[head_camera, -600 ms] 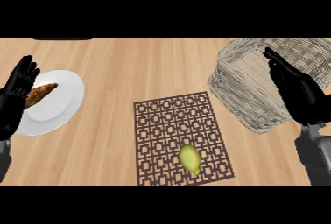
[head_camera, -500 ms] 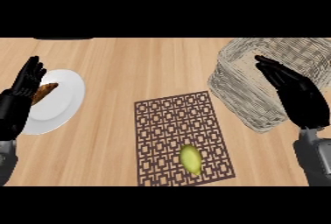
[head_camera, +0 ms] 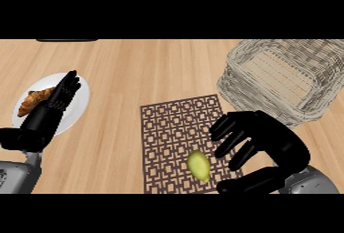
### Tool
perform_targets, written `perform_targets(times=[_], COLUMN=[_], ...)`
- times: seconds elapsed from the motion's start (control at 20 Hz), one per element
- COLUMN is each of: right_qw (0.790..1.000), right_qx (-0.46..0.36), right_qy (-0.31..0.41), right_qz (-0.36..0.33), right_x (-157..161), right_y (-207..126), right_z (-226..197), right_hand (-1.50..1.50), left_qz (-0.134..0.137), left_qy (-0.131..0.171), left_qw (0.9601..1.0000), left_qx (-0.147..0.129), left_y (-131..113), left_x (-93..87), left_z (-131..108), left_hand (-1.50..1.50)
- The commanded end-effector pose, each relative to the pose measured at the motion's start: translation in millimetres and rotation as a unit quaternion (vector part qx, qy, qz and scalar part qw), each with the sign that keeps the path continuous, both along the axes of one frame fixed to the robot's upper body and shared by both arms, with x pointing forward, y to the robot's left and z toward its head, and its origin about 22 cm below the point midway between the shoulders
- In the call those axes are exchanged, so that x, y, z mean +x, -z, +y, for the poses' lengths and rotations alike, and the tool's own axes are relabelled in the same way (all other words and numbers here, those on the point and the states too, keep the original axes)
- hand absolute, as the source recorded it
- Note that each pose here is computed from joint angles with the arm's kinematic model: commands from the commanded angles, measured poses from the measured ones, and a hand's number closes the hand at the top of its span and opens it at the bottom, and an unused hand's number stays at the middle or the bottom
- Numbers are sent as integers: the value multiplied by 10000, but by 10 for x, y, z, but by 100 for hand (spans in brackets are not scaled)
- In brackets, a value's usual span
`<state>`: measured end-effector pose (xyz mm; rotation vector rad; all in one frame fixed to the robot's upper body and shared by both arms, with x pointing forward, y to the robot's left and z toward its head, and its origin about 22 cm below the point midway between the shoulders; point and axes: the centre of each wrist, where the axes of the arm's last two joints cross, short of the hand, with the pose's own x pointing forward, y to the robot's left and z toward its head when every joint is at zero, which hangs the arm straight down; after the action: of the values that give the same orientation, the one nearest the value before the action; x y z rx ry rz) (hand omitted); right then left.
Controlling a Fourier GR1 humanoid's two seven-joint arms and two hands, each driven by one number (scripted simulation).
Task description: Pick the lemon from the placemat and place it in the basket
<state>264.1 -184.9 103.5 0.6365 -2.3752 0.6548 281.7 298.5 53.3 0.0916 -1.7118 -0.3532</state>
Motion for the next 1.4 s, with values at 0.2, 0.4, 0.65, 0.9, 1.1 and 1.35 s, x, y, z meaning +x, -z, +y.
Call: perform_targets(times=[0.2, 0.4, 0.65, 0.9, 1.1, 1.35], right_qw=[9829, 9439, 8842, 8564, 8429, 8431], right_qx=[-253, -548, -1797, -3305, -3909, -3871], right_qy=[1295, 2816, 3863, 3627, 3452, 3553], right_qz=[-1281, -1637, -1914, -1604, -1324, -1146], right_x=[-714, -1036, -1462, -1950, -2150, -2250], right_y=[666, 748, 669, 472, 311, 352], right_z=[252, -23, -410, -604, -638, -697], right_hand=[-150, -150, -150, -150, -150, -150], left_qz=[157, 214, 157, 271, 83, 116], left_qy=[-75, -130, -160, -8, 71, 181], left_qw=[9998, 9997, 9997, 9996, 9999, 9998], left_qx=[10, -59, -23, -68, -42, -17], left_y=[-15, 38, -9, 135, 14, -49], left_x=[-7, -72, -62, -145, -78, -145], left_z=[-34, -114, -111, -219, -270, -357], left_hand=[0, 0, 0, 0, 0, 0])
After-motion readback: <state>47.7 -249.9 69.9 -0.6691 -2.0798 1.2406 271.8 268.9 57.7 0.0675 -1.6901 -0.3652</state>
